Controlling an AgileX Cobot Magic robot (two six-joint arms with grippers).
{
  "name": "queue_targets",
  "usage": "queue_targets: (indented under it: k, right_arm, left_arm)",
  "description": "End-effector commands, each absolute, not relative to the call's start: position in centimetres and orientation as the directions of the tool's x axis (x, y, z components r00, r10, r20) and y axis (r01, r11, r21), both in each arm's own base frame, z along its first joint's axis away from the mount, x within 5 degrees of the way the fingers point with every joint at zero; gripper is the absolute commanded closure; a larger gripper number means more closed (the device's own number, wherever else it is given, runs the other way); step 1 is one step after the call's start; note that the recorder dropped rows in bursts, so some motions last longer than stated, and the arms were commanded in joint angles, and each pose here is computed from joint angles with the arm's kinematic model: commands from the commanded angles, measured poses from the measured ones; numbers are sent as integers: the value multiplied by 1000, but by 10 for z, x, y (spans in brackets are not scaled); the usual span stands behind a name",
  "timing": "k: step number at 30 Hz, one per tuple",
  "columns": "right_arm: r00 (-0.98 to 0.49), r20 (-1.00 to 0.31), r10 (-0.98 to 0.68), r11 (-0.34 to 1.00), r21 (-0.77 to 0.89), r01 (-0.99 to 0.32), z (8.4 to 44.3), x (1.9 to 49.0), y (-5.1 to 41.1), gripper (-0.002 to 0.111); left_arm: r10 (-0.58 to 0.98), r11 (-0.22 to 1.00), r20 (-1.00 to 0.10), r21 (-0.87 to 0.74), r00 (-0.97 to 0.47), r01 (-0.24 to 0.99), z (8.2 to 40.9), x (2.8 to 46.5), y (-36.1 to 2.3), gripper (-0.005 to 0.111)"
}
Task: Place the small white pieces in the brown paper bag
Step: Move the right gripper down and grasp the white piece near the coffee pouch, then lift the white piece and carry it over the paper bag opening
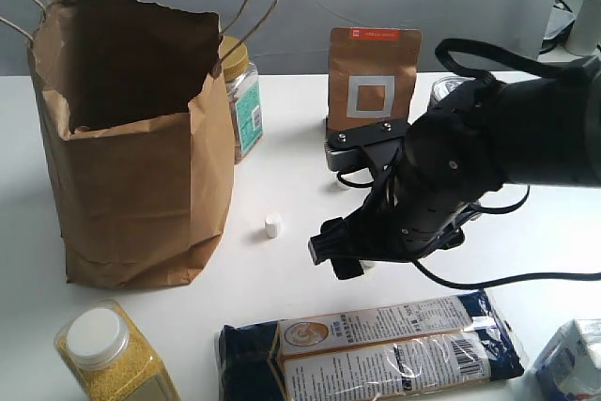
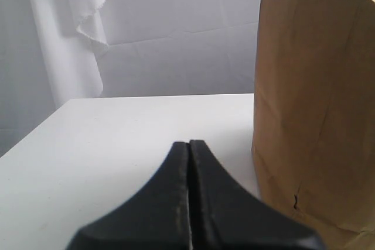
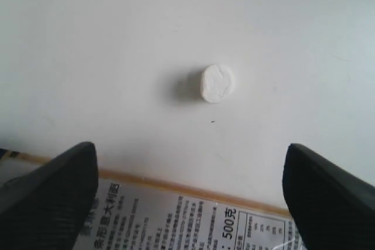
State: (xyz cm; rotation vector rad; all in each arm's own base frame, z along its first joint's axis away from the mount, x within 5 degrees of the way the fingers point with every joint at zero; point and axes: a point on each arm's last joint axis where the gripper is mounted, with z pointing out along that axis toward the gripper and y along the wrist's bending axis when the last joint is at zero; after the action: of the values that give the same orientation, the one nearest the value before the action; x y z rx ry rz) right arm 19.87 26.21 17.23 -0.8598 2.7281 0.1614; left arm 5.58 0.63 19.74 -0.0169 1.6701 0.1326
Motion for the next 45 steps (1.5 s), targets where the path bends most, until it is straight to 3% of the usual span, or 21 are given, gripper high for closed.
queue_targets:
  k: [1,9,19,28,35,41,45]
  right_arm:
    - [-769,-320,-553,810,8,-586,163,208,265,30]
    - [-768,-316,-558,810,-6,-586,144,219,265,31]
    - [-757,-326,-567,803,-14,-595,128,227,266,41]
    - [-757,-332,-562,804,-6,-594,117,230,268,74]
    - [-754,-348,-557,804,1,-595,118,232,268,108]
    - [-755,-350,-555,806,-2,-592,126,231,267,108]
    - [-733,-423,-533,804,17,-594,158,228,265,108]
  left_arm:
    - [69,994,-993,77,-101,-82,197,56,6,107]
    - [69,994,-993,77,-101,-82,197,56,6,107]
    - [69,994,-993,77,-101,-83,197,56,6,107]
    - [69,994,-993,77,-101,-83,197,56,6,107]
    - [69,994,-993,77,-101,-83,197,56,6,107]
    - [69,994,-993,77,-101,-83,197,56,6,107]
    - [69,994,-993,77,-101,-83,197,56,6,107]
